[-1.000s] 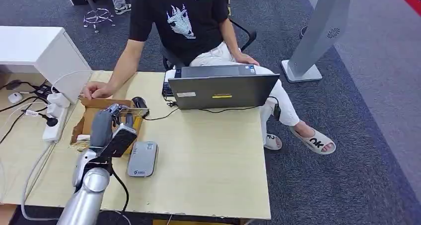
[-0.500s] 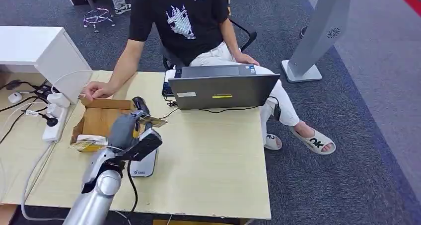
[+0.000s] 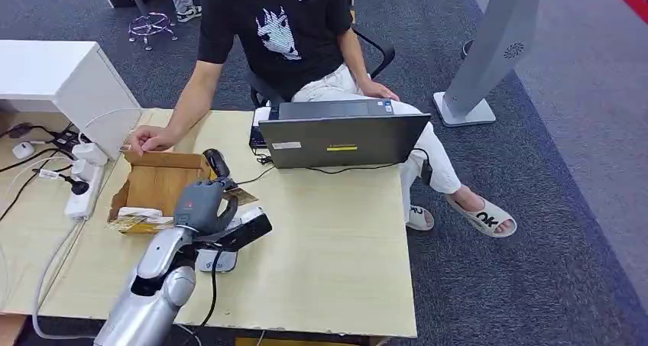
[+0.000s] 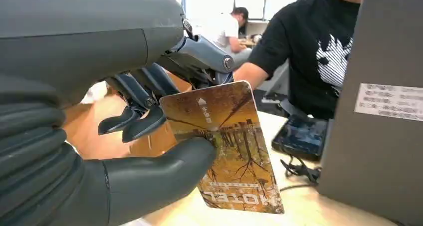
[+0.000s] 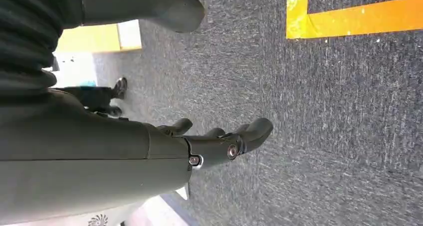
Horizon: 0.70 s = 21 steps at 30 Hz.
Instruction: Pass the card to the sensor for recognition and then transmit it.
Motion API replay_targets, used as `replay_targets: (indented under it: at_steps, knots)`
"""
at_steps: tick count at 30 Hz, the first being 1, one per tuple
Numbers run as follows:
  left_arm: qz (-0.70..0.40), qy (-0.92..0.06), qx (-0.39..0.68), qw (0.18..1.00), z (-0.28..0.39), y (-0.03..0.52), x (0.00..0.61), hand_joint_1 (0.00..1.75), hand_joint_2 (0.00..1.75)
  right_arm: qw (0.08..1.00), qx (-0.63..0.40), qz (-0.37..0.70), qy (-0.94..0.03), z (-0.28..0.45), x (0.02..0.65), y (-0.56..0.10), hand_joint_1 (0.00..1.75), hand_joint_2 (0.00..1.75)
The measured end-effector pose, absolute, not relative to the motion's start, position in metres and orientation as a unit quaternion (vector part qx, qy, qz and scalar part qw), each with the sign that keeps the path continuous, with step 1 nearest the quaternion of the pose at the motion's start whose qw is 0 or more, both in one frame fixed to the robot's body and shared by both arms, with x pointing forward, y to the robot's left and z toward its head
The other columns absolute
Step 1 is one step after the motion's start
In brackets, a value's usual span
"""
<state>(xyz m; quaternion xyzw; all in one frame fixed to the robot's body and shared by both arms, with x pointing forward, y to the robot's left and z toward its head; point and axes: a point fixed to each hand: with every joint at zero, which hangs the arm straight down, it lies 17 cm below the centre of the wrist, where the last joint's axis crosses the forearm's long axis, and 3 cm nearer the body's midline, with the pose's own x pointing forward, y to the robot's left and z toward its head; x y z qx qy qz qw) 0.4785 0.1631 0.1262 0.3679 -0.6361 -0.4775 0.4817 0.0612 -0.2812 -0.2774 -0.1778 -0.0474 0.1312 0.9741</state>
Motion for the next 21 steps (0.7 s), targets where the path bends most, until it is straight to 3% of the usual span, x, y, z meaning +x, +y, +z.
replay_targets:
  at_steps: [21]
  knots:
    - [-0.502, -0.632, 0.373, 0.458, 0.12, 0.167, 0.455, 1.75, 1.75, 0.979, -0.177, 0.098, -0.036, -0.278, 0.054, -0.28, 0.0, 1.75]
